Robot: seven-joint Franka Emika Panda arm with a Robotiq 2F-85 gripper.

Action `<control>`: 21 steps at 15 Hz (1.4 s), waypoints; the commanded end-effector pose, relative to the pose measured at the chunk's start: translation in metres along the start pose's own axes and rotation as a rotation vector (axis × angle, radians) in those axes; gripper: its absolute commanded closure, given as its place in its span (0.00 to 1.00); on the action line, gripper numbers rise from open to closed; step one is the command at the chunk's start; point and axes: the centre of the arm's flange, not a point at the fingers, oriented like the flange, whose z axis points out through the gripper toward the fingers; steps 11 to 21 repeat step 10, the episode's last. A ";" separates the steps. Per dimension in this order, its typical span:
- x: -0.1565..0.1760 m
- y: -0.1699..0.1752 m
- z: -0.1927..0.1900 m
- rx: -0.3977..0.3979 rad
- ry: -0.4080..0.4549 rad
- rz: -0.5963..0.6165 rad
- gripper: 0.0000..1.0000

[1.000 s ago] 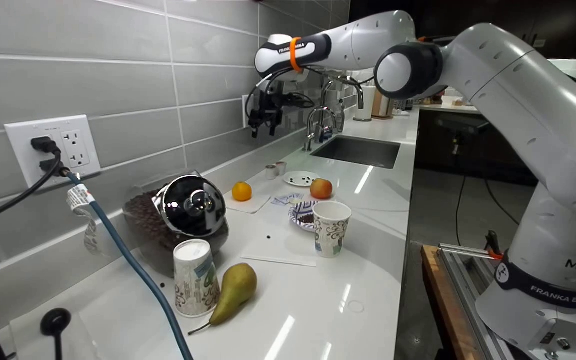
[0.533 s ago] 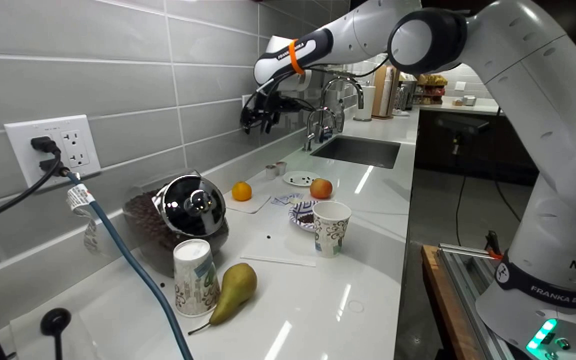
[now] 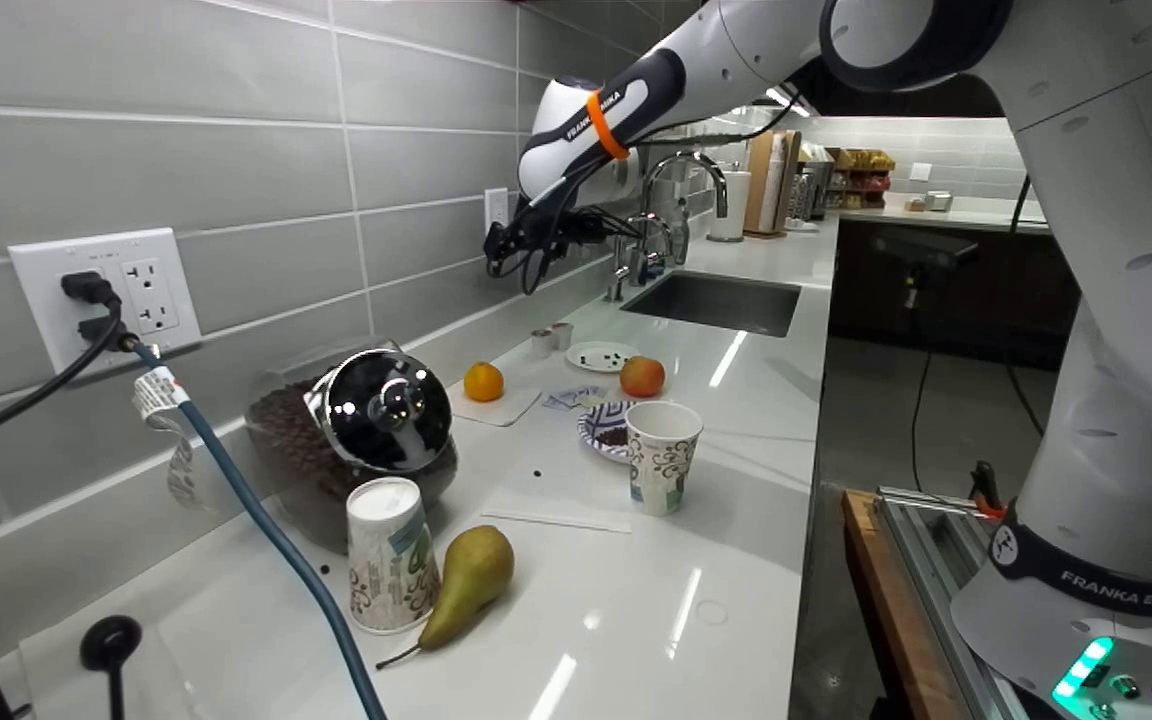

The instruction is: Move the two small white containers and place them under the socket on the right

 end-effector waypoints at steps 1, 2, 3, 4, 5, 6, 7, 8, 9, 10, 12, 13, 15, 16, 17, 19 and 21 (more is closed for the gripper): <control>-0.070 0.005 -0.048 -0.060 -0.034 -0.031 0.00; -0.079 0.006 -0.056 -0.077 -0.035 -0.035 0.00; -0.088 0.008 -0.063 -0.101 -0.041 -0.044 0.00; -0.096 0.011 -0.072 -0.117 -0.063 -0.054 0.00; -0.104 0.014 -0.082 -0.131 -0.085 -0.066 0.00; -0.116 0.017 -0.090 -0.122 -0.133 -0.080 0.00; -0.076 0.007 -0.047 -0.118 -0.082 -0.076 0.00; -0.082 0.008 -0.053 -0.112 -0.094 -0.077 0.00; -0.081 0.008 -0.055 -0.109 -0.091 -0.075 0.00; -0.080 0.009 -0.055 -0.110 -0.090 -0.074 0.00; -0.080 0.009 -0.055 -0.110 -0.090 -0.074 0.00; -0.080 0.009 -0.055 -0.110 -0.090 -0.074 0.00; -0.080 0.009 -0.055 -0.110 -0.090 -0.074 0.00; -0.080 0.009 -0.055 -0.110 -0.090 -0.074 0.00; -0.080 0.009 -0.055 -0.110 -0.090 -0.074 0.00; -0.080 0.009 -0.055 -0.110 -0.090 -0.074 0.00; -0.080 0.009 -0.055 -0.110 -0.090 -0.074 0.00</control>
